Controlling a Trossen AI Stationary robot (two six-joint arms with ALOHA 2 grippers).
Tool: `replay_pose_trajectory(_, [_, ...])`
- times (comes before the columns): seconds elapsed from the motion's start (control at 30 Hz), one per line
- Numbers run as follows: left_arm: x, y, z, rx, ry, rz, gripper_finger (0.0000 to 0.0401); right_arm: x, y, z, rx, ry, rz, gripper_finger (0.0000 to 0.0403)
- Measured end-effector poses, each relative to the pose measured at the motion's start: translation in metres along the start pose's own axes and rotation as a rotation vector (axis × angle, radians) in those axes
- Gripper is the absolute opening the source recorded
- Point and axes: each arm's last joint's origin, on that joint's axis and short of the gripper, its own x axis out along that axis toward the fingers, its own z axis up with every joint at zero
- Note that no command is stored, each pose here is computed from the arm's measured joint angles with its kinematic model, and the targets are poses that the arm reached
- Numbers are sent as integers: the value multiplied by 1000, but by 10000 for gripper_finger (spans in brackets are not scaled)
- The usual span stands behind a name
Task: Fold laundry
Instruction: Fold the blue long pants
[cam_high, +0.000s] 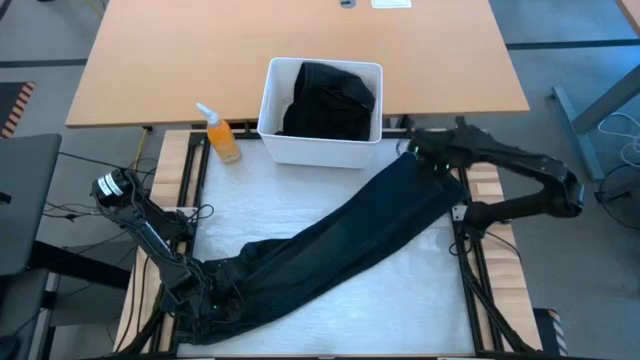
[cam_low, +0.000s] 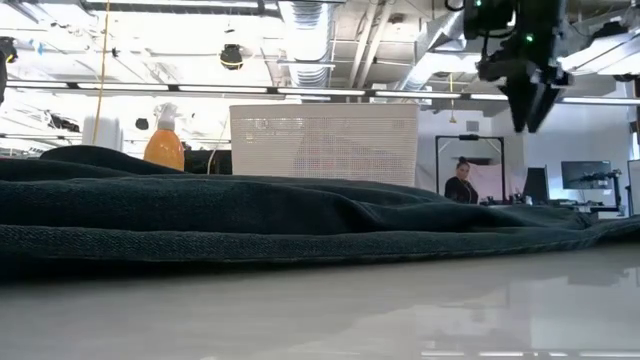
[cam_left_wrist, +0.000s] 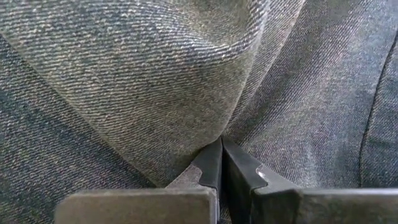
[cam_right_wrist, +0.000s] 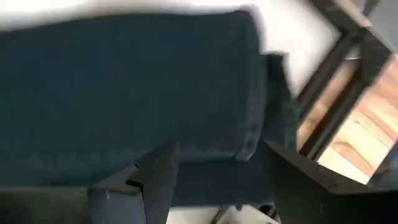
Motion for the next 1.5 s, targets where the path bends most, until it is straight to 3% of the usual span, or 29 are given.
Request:
replay_pose_trajectory(0.3, [0, 0, 1, 1, 1, -1, 0, 76, 40, -27, -743, 298, -114, 243])
replay_pose_trajectory(0.53, [0, 0, 1, -7, 6, 0, 0, 117, 48, -38, -1034, 490, -235, 227])
replay_pose_trajectory(0.73, [0, 0, 1, -19, 8, 0, 0, 141, 50, -38, -1136, 427, -333, 209])
replay_pose_trajectory(0.87, [0, 0, 1, -21, 9, 0, 0, 149, 48, -40, -1155, 444, -294, 184])
replay_pose_trajectory(0.93, [0, 0, 1, -24, 9, 0, 0, 150, 46, -41, -1157, 468, -308, 147])
replay_pose_trajectory(1.07, [0, 0, 1, -7, 1, -1, 0, 145, 40, -42, -1163, 517, -331, 30])
replay_pose_trajectory(1.1, [0, 0, 1, -4, -1, -1, 0, 142, 38, -42, -1161, 526, -354, 19])
replay_pose_trajectory(1.27, [0, -1, 2, 10, -18, -6, 0, 113, 30, -36, -1201, 557, -527, 17])
replay_pose_trajectory(1.5, [-15, -13, 8, 96, -139, -71, 0, 76, 20, -33, -1268, 557, -583, 9])
